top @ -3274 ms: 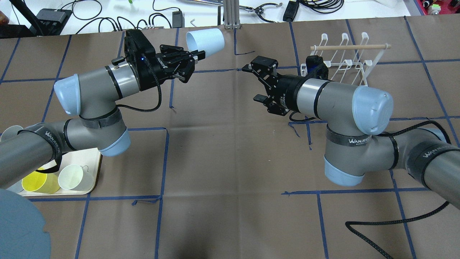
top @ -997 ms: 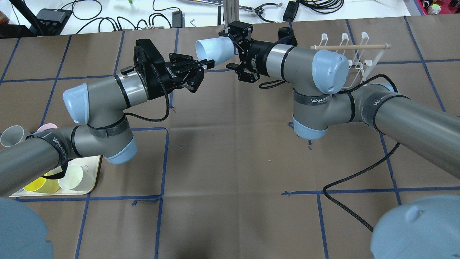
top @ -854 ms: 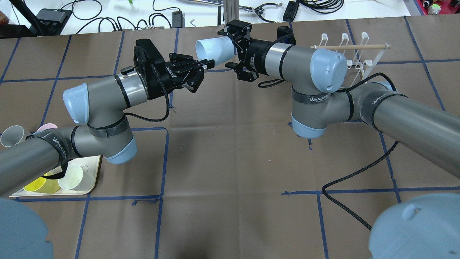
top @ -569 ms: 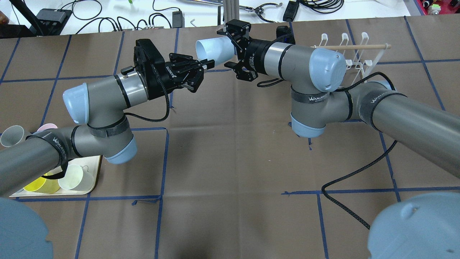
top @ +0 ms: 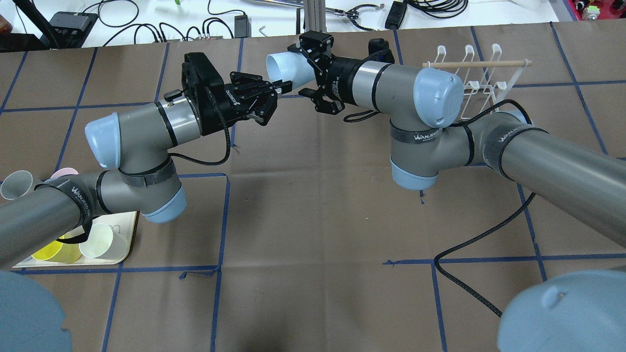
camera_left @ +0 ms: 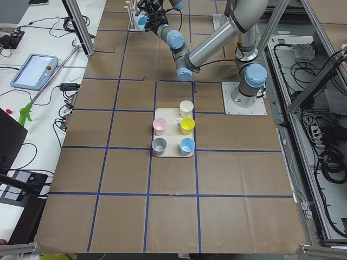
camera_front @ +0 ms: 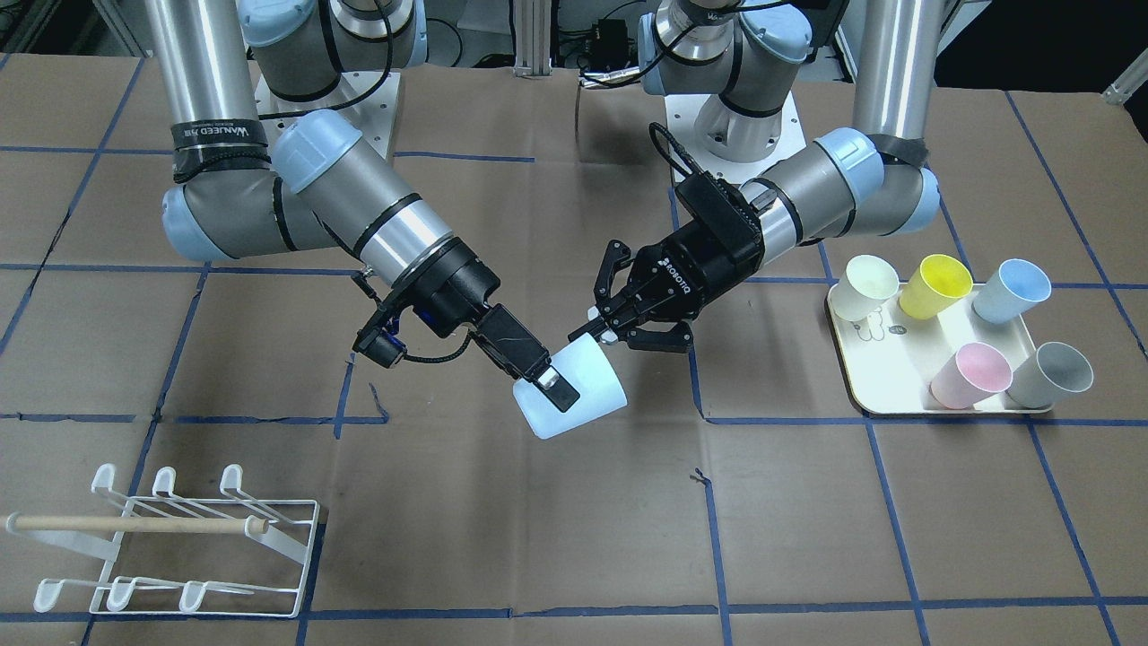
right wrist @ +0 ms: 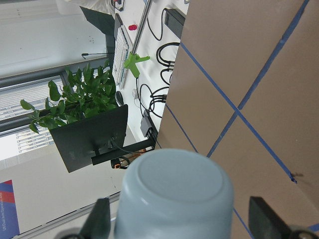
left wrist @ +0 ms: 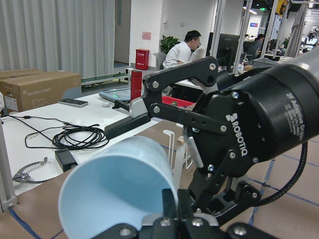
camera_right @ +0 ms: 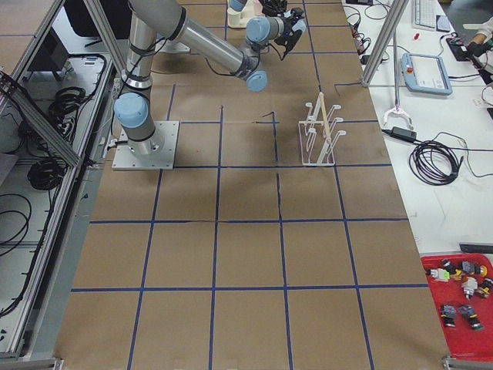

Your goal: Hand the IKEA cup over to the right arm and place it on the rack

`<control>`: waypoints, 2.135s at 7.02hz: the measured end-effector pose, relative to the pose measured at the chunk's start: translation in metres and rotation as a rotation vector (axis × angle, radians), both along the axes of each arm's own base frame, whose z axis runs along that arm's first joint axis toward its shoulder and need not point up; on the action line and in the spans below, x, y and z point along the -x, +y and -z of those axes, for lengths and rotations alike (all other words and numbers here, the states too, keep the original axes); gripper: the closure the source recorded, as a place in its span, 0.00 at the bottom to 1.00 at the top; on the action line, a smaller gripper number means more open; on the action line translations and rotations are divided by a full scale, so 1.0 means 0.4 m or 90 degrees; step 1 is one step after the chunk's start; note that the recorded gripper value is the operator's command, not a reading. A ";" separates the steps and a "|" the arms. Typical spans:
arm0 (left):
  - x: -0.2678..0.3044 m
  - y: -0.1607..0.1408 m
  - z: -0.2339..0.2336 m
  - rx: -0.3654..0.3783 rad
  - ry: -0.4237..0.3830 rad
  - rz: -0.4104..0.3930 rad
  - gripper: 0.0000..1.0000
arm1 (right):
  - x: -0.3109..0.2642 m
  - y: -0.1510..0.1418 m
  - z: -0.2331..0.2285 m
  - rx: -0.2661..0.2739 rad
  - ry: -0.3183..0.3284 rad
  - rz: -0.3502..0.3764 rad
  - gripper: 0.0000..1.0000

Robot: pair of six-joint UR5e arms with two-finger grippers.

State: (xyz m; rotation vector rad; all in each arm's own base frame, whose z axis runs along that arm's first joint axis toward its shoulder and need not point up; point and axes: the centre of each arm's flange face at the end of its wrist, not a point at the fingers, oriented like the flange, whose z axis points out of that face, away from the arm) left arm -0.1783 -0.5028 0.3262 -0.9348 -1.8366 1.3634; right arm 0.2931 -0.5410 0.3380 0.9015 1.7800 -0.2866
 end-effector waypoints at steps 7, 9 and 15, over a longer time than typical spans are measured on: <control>-0.003 -0.007 -0.004 0.001 -0.002 -0.006 0.40 | -0.006 0.002 -0.009 -0.009 0.000 -0.002 0.39; -0.004 -0.010 -0.009 0.004 -0.003 -0.011 0.13 | -0.005 0.002 -0.011 -0.009 0.000 -0.001 0.39; -0.055 -0.012 -0.038 0.012 0.004 -0.037 0.01 | 0.003 -0.015 -0.025 0.003 -0.001 0.002 0.64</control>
